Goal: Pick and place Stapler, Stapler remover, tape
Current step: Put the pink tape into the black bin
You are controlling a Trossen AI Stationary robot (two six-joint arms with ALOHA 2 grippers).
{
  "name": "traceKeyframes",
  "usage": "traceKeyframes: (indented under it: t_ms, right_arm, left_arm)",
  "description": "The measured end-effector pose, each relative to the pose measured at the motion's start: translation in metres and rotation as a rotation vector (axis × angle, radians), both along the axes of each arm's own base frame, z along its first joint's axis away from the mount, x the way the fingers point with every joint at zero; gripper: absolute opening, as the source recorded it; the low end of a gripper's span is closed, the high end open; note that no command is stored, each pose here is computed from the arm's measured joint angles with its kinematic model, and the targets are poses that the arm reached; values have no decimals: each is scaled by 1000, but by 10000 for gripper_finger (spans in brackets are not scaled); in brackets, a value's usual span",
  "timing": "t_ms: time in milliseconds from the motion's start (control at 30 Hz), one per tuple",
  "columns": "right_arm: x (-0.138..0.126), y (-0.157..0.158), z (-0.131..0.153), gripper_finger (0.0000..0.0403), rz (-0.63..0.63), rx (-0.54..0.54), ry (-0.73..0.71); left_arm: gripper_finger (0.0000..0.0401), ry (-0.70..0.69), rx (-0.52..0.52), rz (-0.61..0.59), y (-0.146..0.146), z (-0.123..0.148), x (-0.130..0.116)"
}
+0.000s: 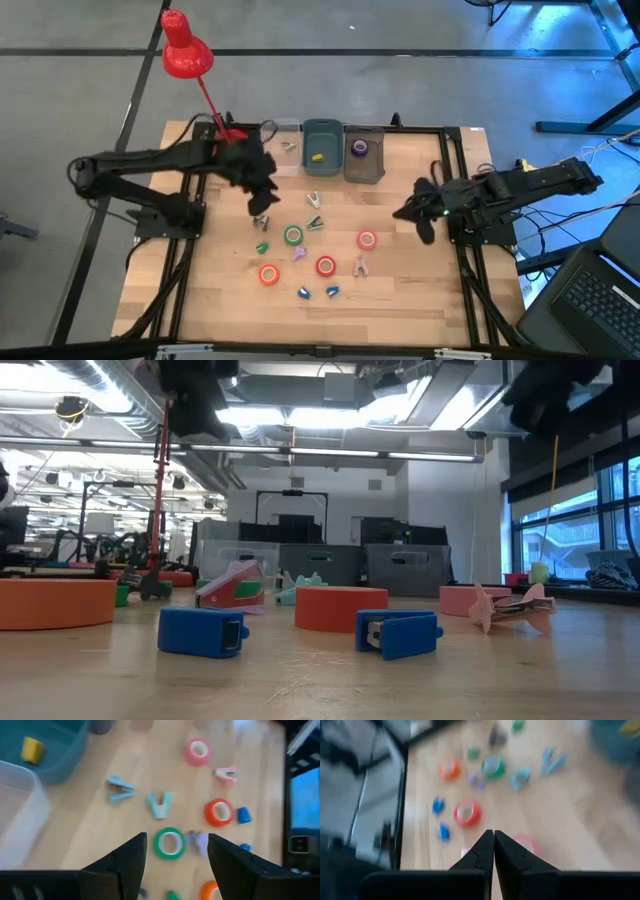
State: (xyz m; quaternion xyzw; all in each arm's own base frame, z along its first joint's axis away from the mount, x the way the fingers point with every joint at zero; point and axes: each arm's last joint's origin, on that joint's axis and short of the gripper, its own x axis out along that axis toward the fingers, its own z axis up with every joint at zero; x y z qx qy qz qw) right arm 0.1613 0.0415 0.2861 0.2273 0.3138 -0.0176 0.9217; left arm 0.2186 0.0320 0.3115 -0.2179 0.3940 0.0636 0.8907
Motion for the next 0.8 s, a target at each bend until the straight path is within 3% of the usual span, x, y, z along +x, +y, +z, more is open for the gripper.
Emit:
traceKeyframes:
  t_ms: [200,333,567,800]
  right_arm:
    - [30,15,-35,20,177,51,243]
    - [46,19,-54,53,209,82,341]
    - [69,15,-71,148,140,133,356]
    - [85,12,-85,163,116,134,363]
  left_arm:
    - [200,-46,78,73,-29,-4,-11]
    - [200,-56,132,110,-34,-4,-14]
    - [200,-56,219,184,-33,-4,-15]
    - [200,-56,266,231,-31,-3,-15]
